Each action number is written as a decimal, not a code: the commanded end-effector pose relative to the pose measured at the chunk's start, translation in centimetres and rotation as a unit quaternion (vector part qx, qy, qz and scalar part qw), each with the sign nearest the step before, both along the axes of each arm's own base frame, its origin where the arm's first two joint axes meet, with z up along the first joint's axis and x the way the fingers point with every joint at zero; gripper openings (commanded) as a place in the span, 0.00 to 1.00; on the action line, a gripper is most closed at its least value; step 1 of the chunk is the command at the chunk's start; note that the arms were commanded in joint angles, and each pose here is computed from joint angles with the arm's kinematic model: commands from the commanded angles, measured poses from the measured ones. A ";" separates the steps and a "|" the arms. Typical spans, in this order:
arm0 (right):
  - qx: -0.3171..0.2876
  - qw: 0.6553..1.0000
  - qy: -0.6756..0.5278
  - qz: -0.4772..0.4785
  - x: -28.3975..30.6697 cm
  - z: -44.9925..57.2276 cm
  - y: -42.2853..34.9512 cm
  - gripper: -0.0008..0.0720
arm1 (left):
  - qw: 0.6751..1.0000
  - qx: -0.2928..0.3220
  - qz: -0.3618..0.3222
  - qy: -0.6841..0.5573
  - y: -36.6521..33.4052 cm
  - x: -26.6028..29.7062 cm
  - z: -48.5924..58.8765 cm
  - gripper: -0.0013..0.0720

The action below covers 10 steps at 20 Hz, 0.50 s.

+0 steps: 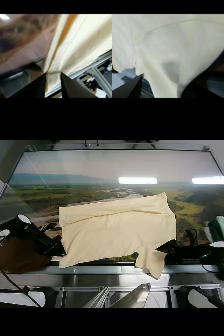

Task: Fold the shirts.

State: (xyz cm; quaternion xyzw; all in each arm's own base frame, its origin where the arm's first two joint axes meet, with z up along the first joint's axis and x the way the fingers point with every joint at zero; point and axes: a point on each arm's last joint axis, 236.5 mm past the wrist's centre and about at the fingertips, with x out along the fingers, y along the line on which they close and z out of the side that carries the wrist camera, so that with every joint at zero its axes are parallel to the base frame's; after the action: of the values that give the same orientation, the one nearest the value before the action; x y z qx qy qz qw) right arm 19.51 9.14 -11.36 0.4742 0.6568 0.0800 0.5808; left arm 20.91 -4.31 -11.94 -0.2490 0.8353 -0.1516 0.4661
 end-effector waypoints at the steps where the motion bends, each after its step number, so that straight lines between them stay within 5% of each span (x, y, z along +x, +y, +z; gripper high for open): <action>1: -0.038 0.999 -0.010 -0.006 0.5 -1.2 -1.3 0.78 | 0.998 0.016 0.002 -0.061 1.0 4.4 1.3 0.34; 10: -0.034 0.999 -0.014 0.003 0.3 -1.0 -1.1 0.78 | 0.999 -0.001 0.043 -0.015 2.9 3.3 3.8 0.34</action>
State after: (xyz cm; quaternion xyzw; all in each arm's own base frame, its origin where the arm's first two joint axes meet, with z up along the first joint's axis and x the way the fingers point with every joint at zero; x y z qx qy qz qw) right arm 19.48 9.19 -11.32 0.4704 0.6567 0.0857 0.5832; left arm 25.84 -1.11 -8.90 -0.2674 0.8035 -0.1276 0.5164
